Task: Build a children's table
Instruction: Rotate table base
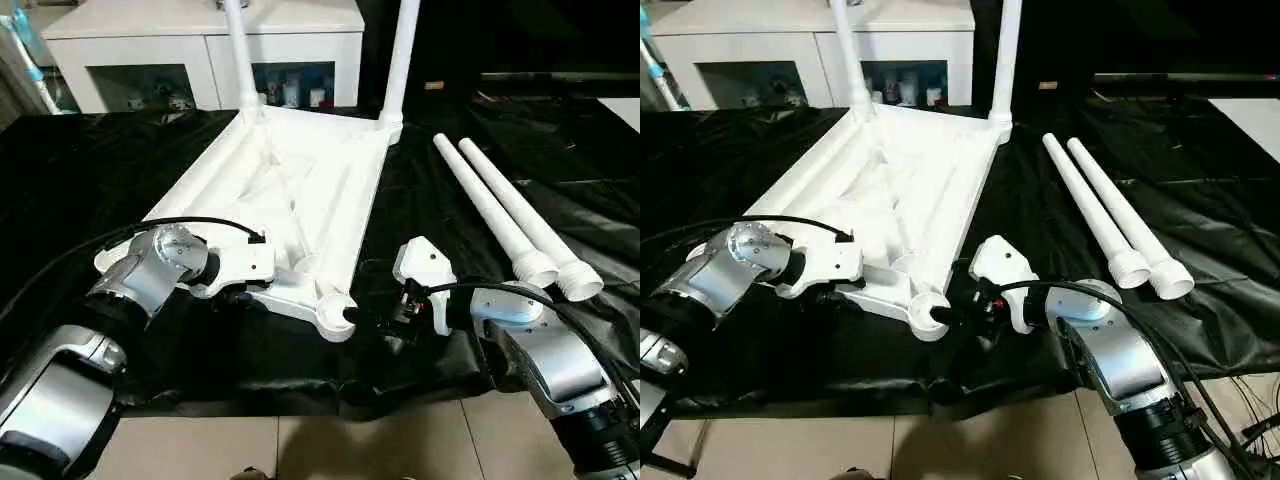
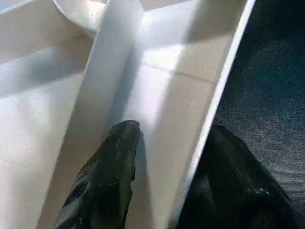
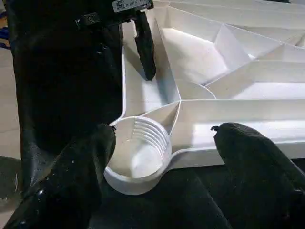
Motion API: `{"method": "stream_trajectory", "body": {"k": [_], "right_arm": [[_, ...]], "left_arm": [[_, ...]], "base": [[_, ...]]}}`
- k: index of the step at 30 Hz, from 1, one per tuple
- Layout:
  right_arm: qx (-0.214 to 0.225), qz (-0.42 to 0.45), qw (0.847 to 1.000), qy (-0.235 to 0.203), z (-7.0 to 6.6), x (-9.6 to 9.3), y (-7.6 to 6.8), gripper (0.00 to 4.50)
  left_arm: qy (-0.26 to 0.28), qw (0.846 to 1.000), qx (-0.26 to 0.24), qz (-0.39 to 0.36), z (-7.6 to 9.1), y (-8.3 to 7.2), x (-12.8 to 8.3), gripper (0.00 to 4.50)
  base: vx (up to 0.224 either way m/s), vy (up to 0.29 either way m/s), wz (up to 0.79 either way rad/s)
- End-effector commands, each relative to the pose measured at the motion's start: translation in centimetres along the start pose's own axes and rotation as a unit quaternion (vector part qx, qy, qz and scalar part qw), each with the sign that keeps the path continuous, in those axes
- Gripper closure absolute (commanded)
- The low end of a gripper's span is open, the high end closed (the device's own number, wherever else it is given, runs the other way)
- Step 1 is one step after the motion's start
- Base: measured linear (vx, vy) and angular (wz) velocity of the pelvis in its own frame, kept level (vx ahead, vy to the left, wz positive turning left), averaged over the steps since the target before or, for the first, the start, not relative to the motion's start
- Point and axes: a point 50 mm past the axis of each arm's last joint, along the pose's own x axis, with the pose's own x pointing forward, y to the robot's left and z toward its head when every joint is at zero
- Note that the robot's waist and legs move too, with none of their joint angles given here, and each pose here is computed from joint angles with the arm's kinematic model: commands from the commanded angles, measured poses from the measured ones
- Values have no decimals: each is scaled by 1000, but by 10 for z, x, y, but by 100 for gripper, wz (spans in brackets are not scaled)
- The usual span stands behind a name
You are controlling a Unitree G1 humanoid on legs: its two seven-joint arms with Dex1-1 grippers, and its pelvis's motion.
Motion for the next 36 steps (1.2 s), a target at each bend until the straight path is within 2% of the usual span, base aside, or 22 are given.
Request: {"method": "stream_trajectory", "body": {"k": [1, 5, 6, 11, 22, 27, 34, 36], "right_arm": [[-8, 6, 1000, -3, 4, 0, 2, 61], [-8, 6, 1000, -3, 4, -1, 1, 61], [-7, 6, 1000, -3, 4, -1, 2, 61], [-6, 11, 1000, -5, 4, 0, 3, 61], [-4, 11, 1000, -5, 3, 0, 3, 61], [-3, 9, 1000, -4, 2, -1, 4, 61], [0, 9, 1000, -3, 1, -1, 4, 61], [0, 9, 1000, -3, 1, 0, 4, 61]], "left_arm": [[11, 1000, 6, 16, -1, 3, 1, 237], [16, 1000, 2, 15, -2, 5, 1, 263], [16, 1000, -1, 12, -3, 5, 1, 284], [6, 1000, -5, 20, -2, 7, 2, 326], [-37, 997, -61, 1, -3, 3, -1, 399], [-60, 994, -91, 0, -3, -4, -4, 414], [-78, 986, -143, 19, -2, -26, 0, 448], [-76, 985, -153, 30, -2, -28, 1, 449]], "base": [[0, 0, 0], [0, 0, 0], [0, 0, 0], [0, 0, 0], [0, 0, 0], [0, 0, 0], [0, 0, 0], [0, 0, 0]]}}
